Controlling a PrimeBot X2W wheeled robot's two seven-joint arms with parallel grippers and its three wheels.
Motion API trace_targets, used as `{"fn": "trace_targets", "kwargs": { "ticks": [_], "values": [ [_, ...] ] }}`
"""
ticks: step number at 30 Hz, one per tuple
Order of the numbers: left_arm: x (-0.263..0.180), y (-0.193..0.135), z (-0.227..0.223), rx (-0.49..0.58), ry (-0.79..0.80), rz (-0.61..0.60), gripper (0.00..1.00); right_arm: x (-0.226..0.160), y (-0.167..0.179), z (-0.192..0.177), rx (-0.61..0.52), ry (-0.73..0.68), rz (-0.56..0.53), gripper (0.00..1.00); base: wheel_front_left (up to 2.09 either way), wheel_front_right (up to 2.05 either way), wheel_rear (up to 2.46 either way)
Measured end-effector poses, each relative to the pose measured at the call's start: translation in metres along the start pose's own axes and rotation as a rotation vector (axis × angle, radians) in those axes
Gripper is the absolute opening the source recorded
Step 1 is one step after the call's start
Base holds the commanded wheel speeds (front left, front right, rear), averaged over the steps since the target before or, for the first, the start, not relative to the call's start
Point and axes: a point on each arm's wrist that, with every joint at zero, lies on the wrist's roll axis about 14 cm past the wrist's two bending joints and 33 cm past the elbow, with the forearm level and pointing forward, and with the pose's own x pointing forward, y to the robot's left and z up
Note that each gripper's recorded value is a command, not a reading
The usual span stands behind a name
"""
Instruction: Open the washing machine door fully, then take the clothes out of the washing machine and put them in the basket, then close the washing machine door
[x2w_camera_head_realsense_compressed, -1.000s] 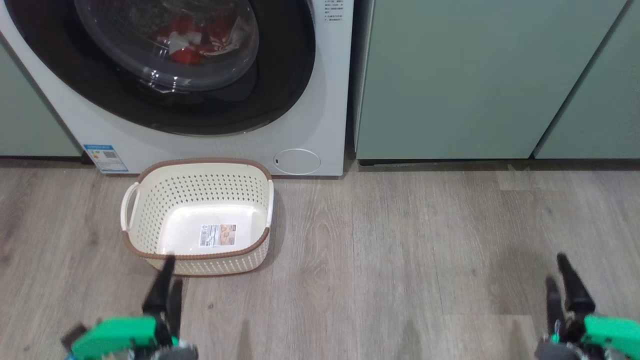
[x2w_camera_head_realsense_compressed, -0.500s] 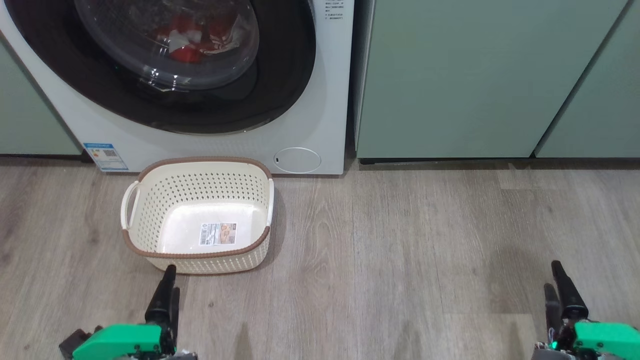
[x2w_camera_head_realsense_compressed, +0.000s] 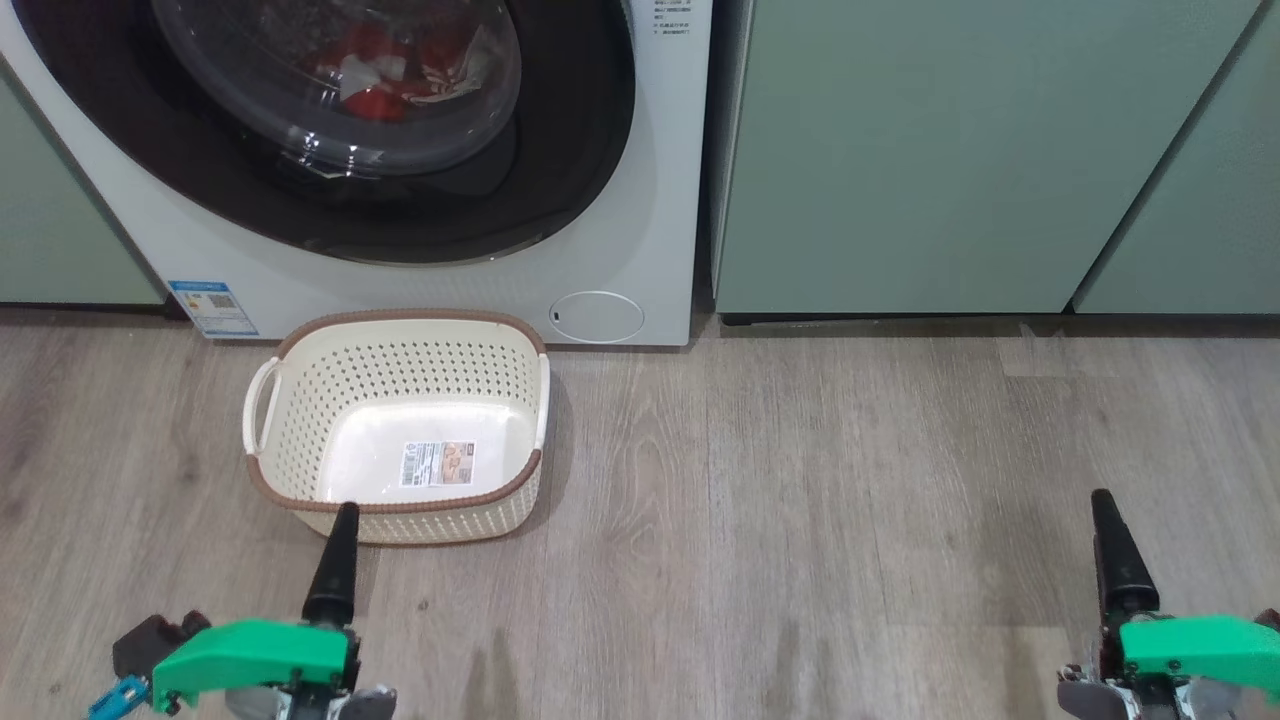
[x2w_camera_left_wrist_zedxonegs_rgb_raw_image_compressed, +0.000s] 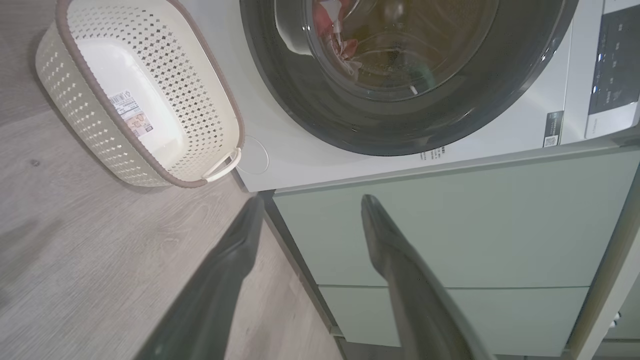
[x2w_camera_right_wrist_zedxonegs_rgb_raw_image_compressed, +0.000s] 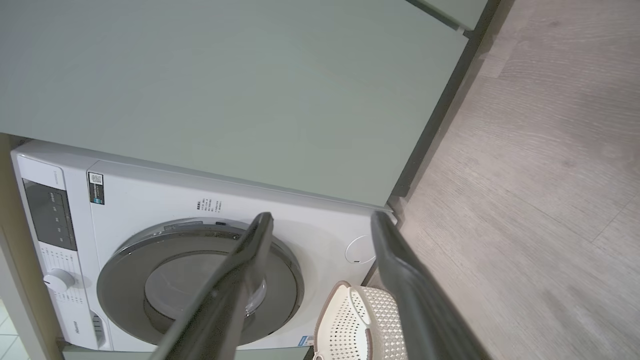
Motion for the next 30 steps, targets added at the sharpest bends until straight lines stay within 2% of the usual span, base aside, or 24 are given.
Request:
{"fn": "trace_targets", "kwargs": {
  "ticks": [16, 30],
  "values": [
    [0.006, -0.025, -0.004, 0.285, -0.013, -0.047, 1.0, 0.005, 0.021, -0.005, -0.263, -0.004, 0.062, 1.0, 0.0, 0.0, 0.0],
    [0.01, -0.033, -0.001, 0.53, -0.041, -0.036, 1.0, 0.009, 0.04, -0.011, -0.484, -0.011, 0.128, 1.0, 0.0, 0.0, 0.0]
  ]
}}
